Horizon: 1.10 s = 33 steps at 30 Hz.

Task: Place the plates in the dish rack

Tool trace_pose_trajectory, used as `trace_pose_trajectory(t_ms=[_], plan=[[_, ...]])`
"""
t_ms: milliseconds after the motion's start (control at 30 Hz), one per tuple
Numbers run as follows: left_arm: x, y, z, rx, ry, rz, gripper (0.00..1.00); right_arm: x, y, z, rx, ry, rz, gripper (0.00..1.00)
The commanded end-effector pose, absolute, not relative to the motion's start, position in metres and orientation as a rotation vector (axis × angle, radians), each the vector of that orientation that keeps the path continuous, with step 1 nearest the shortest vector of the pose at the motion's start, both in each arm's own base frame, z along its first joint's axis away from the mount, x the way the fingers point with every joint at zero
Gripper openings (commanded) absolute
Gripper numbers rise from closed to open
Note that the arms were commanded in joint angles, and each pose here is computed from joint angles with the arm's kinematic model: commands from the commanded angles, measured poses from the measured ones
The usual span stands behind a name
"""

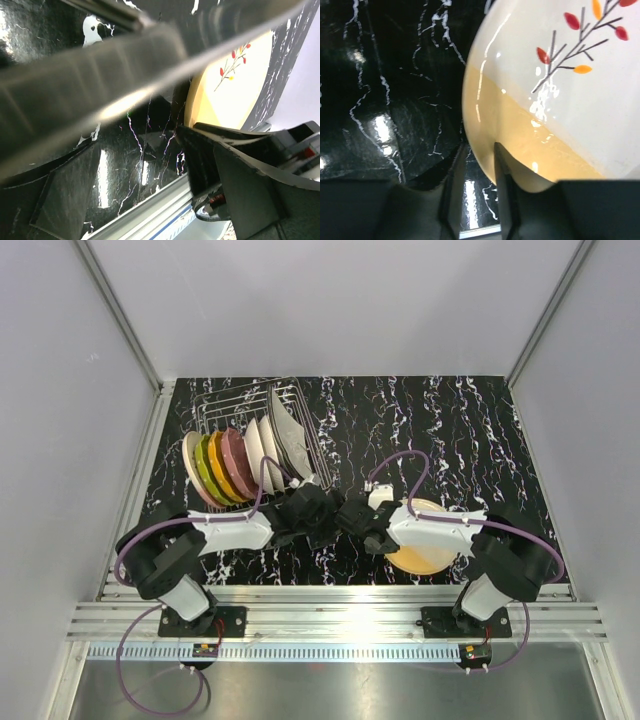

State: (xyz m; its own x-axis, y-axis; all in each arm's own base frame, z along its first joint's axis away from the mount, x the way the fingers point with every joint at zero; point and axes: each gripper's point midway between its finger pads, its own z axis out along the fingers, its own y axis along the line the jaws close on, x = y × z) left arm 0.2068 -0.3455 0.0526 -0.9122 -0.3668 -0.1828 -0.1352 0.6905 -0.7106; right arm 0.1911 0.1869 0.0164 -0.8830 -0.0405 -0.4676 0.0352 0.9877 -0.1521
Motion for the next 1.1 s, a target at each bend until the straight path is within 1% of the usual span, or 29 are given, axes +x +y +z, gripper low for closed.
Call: trace_pose_trajectory(t_ms=[0,67,167,200,233,433,567,767,1067], plan=[[0.212,-0.344,0.069,-0.381,2.538,-1.111,0.99,0.196,0.181,0.016,0.06,2.607,-0.269,0.33],[0.212,-0.344,0.069,-0.381,2.537,-1.113,0.99,0.193,0.178,0.012,0.067,2.616,-0.263,0.29],[0.213,-0.345,0.069,-0.381,2.539,-1.117,0.99,0.19,0.178,0.008,0.061,2.629,-0.254,0.15],[0.213,-0.347,0.07,-0.374,2.54,-1.128,0.99,0.192,0.179,0.008,0.059,2.629,-0.246,0.05],[0.213,-0.349,0.068,-0.375,2.545,-1.128,0.99,0.191,0.181,0.008,0.033,2.633,-0.237,0.01],[0.219,-0.364,0.071,-0.369,2.539,-1.174,0.99,0.188,0.201,0.018,-0.086,2.61,-0.092,0.0],[0.224,-0.381,0.081,-0.34,2.527,-1.221,0.99,0.19,0.215,0.038,-0.097,2.557,0.031,0.0],[0.221,-0.399,0.072,-0.324,2.573,-1.254,0.99,0.188,0.229,0.055,-0.116,2.517,0.17,0.0],[0.218,-0.422,0.069,-0.313,2.586,-1.29,0.99,0.184,0.233,0.072,-0.123,2.477,0.247,0.0]])
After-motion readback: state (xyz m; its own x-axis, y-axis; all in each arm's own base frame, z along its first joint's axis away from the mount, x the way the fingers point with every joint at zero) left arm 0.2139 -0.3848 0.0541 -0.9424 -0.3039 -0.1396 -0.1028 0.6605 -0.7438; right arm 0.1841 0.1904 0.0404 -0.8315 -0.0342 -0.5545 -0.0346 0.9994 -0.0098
